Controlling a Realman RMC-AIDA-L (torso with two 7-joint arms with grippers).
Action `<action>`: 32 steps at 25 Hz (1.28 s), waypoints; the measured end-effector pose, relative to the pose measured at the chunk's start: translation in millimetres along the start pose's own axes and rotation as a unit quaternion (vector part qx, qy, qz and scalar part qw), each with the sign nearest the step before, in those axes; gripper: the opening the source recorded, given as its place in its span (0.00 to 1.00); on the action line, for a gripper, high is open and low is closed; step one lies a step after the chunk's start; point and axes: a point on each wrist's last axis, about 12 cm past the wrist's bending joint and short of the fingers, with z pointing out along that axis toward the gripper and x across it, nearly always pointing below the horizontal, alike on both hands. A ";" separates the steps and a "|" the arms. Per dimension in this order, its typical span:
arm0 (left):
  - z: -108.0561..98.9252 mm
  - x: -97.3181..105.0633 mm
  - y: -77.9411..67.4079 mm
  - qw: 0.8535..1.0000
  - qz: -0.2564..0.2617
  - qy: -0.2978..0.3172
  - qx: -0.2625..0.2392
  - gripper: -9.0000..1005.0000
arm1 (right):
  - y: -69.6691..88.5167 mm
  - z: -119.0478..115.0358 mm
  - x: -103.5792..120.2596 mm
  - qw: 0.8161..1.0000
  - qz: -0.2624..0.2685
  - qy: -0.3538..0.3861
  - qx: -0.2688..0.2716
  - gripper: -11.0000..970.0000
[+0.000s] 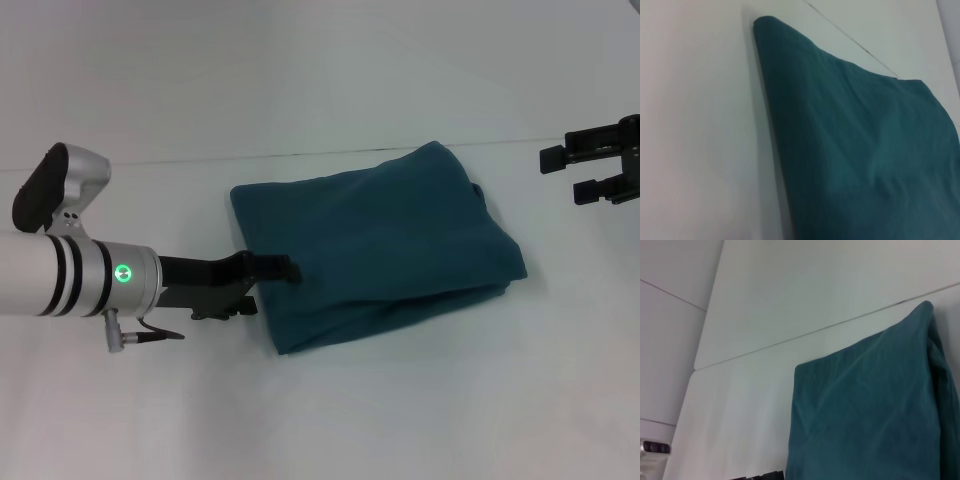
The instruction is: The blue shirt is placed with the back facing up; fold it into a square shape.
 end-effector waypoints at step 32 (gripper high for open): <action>21.7 4.5 -14.6 0.999 0.024 0.021 -0.016 0.40 | -0.3 -0.2 -0.1 1.000 0.009 -0.013 -0.016 0.94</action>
